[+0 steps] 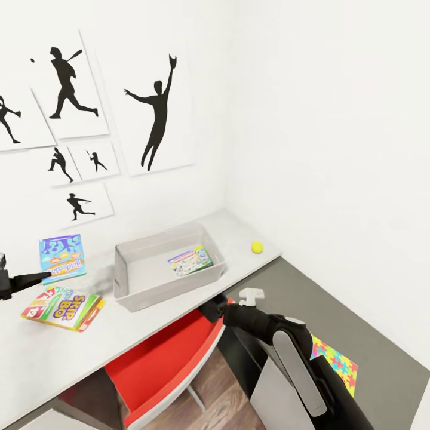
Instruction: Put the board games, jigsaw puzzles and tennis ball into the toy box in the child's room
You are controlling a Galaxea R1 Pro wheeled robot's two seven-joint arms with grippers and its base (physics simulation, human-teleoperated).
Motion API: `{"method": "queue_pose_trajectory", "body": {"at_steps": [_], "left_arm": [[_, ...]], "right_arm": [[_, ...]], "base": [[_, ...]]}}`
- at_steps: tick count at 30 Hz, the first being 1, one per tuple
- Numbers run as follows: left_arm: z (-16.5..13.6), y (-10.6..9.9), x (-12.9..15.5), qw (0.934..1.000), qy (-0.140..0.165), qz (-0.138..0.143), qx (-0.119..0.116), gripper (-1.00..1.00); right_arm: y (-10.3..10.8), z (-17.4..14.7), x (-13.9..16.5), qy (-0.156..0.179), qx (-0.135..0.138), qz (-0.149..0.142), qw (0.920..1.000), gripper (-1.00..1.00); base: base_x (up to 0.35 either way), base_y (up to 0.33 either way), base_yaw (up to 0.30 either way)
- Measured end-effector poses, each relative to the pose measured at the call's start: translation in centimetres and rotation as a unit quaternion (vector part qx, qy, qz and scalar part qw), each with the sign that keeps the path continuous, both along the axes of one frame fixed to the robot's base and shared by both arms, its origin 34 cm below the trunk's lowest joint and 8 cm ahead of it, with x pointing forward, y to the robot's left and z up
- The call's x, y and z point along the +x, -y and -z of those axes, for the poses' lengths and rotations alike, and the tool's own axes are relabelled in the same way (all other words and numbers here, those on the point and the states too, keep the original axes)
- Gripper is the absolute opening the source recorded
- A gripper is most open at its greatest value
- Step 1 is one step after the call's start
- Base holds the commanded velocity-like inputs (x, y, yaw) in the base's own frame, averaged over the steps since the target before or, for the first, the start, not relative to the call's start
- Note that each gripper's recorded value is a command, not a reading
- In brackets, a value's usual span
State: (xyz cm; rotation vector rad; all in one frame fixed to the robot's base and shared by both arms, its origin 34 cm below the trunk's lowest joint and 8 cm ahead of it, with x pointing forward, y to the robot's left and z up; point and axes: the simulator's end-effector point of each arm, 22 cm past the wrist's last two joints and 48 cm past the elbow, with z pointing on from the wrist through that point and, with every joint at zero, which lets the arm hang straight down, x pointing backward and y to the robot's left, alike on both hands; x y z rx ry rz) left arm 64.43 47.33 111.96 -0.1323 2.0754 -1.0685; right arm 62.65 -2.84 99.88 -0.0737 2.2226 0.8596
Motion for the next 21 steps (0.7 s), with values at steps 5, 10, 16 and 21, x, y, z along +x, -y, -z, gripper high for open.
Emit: {"method": "queue_pose_trajectory", "body": {"at_steps": [5,10,16,21], "left_arm": [[-1.4,1.6,-0.1,0.9994,0.017,0.03,0.004,-1.0],[-3.4,3.2,0.0,0.9974,0.044,0.053,0.021,-1.0],[-4.0,3.7,0.1,0.9964,0.052,0.06,0.029,-1.0],[-4.0,3.7,0.0,0.9963,0.052,0.061,0.031,-1.0]], "right_arm": [[0.0,0.0,0.0,0.0,0.0,0.0,1.0,1.0],[0.0,0.1,0.0,0.0,0.0,0.0,1.0,1.0],[0.0,0.1,-0.1,-0.001,0.0,0.0,1.0,1.0],[0.0,0.1,-0.1,-0.001,0.0,0.0,1.0,1.0]], "base": [[0.026,-0.024,0.0],[0.005,-0.005,0.0],[-0.071,0.086,0.0],[-0.024,0.072,0.0]]}}
